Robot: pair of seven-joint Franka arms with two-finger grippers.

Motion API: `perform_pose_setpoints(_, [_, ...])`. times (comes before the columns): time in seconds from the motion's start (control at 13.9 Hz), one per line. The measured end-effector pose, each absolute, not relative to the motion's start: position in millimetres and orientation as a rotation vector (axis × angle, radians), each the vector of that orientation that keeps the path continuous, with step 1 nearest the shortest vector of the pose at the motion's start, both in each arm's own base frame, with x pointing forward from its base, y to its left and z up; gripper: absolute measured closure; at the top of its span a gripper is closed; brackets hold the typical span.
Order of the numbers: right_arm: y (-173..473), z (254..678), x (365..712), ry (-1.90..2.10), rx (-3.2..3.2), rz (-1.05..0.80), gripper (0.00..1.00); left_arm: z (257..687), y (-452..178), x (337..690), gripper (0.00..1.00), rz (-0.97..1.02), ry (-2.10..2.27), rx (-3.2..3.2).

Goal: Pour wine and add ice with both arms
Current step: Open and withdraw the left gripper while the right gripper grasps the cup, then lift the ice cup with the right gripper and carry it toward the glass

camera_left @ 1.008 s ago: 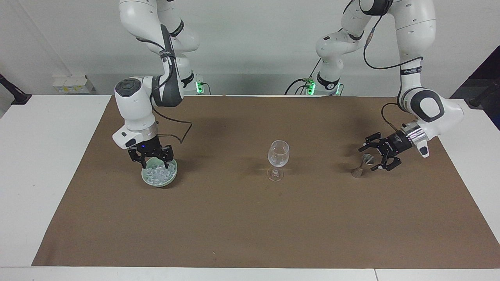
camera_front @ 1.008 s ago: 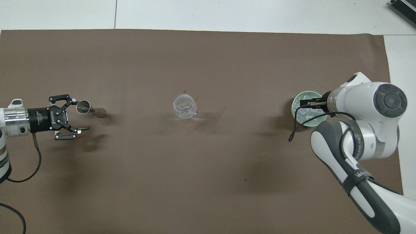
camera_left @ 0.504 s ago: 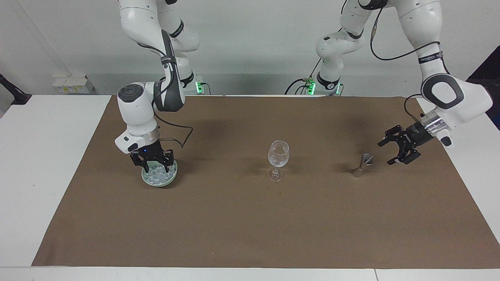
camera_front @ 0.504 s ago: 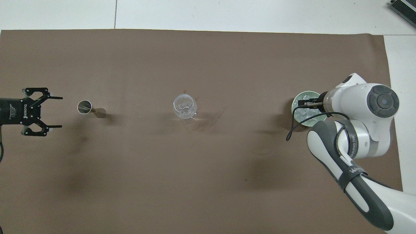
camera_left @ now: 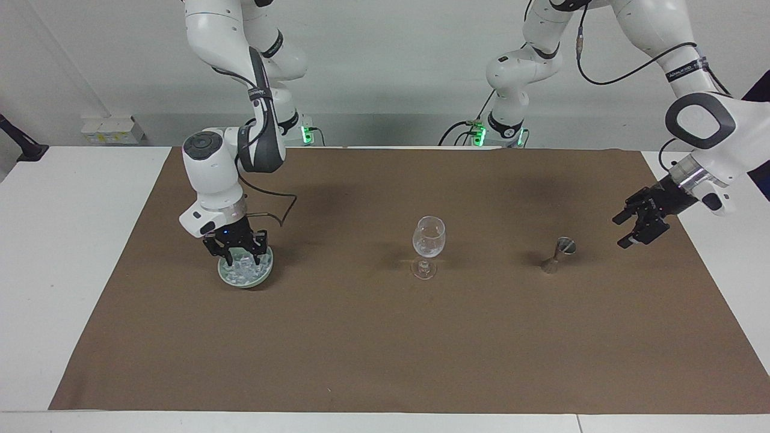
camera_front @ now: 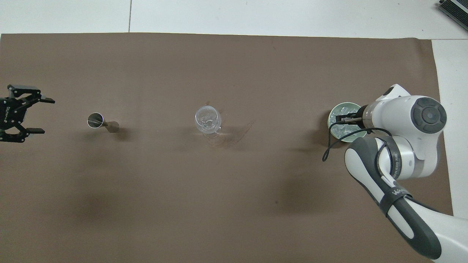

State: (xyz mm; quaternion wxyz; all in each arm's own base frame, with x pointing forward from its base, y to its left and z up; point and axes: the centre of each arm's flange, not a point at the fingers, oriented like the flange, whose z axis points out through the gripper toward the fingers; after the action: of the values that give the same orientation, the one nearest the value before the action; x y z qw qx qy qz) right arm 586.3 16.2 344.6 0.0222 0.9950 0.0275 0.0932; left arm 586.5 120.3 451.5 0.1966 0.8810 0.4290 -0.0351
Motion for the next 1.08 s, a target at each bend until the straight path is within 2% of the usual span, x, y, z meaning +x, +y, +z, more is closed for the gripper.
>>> perform_pose_setpoints(0.07, [16.2, 344.2, 586.1, 0.086, 3.083, 0.288, 0.37, 457.9, 116.5, 586.8, 0.0, -0.059, 1.102, 2.547])
perform_pose_setpoints(0.14, [16.2, 343.8, 585.8, 0.087, 3.083, 0.286, 0.37, 462.8, 114.2, 586.6, 0.0, -0.026, 1.007, 2.621])
perform_pose_setpoints(0.22, [16.2, 343.6, 585.7, 0.088, 3.083, 0.285, 0.45, 467.5, 113.3, 585.5, 0.0, 0.007, 0.887, 2.706])
perform_pose_setpoints(0.29, [16.2, 343.5, 585.6, 0.088, 3.083, 0.285, 0.49, 470.8, 112.6, 584.6, 0.0, 0.032, 0.772, 2.771])
perform_pose_setpoints(0.5, [16.2, 342.5, 585.0, 0.089, 3.083, 0.281, 0.52, 482.7, 100.8, 583.0, 0.0, 0.086, 0.452, 2.934])
perform_pose_setpoints(0.58, [16.2, 341.7, 584.4, 0.09, 3.083, 0.279, 0.55, 487.1, 90.8, 583.2, 0.0, 0.097, 0.355, 2.984])
perform_pose_setpoints(0.94, [16.4, 336.7, 581.2, 0.095, 3.085, 0.261, 0.59, 515.5, 27.8, 579.7, 0.0, 0.154, -0.021, 3.108])
perform_pose_setpoints(1.01, [16.4, 336.2, 580.9, 0.099, 3.084, 0.26, 0.62, 521.9, 18.2, 577.4, 0.0, 0.164, -0.071, 3.116])
perform_pose_setpoints(1.08, [16.3, 336.2, 580.8, 0.1, 3.084, 0.26, 0.71, 528.6, 11.3, 573.9, 0.0, 0.167, -0.106, 3.119])
